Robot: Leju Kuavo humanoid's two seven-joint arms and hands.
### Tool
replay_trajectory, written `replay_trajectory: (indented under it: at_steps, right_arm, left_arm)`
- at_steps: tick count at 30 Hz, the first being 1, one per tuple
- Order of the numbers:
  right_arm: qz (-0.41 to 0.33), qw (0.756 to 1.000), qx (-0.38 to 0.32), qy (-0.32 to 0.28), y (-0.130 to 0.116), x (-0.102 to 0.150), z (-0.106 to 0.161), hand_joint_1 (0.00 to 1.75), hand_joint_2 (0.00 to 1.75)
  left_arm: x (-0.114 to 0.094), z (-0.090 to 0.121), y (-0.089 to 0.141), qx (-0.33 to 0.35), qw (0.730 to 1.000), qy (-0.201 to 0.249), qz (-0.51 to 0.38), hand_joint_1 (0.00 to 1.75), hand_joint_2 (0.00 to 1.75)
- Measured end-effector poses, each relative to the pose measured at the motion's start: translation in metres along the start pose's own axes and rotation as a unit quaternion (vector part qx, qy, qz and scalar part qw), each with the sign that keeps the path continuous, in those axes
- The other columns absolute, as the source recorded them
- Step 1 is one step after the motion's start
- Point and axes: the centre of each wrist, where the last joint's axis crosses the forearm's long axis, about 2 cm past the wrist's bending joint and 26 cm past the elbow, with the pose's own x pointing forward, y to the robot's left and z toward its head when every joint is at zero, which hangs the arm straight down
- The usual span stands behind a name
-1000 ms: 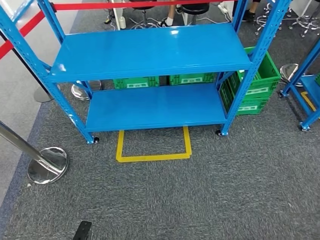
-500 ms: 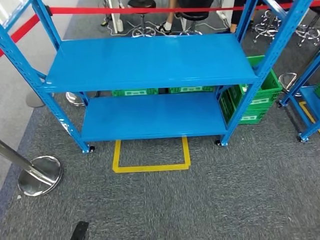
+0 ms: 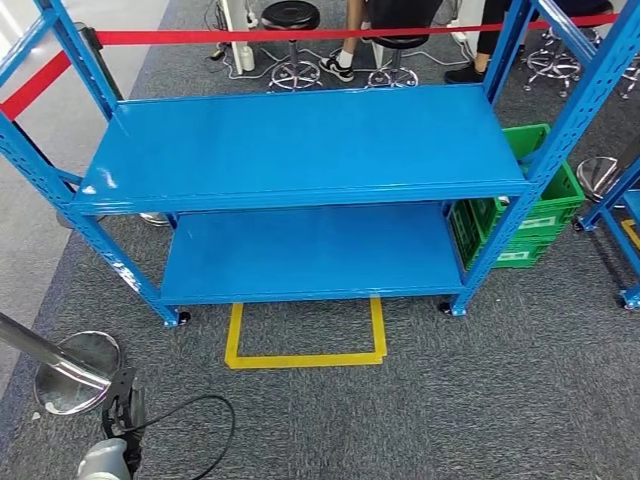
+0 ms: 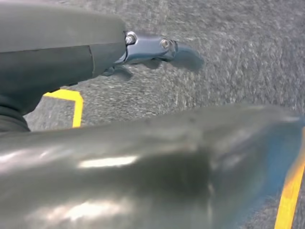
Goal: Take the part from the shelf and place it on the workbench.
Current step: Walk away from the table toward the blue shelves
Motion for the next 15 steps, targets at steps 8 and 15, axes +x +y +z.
replay_trajectory:
  at_steps: [8,15]
  right_arm:
    - [0.039,0.999,0.026,0.020,0.005,-0.006,0.001,0.00,0.00]
    - [0.046,0.998,0.027,0.033,0.003,-0.008,0.002,0.00,0.00]
  left_arm:
    - [-0.006,-0.004,0.013,0.015,1.000,-0.009,0.018,0.00,0.00]
    - [-0.014,-0.006,0.013,0.008,1.000,0.010,0.017,0.00,0.00]
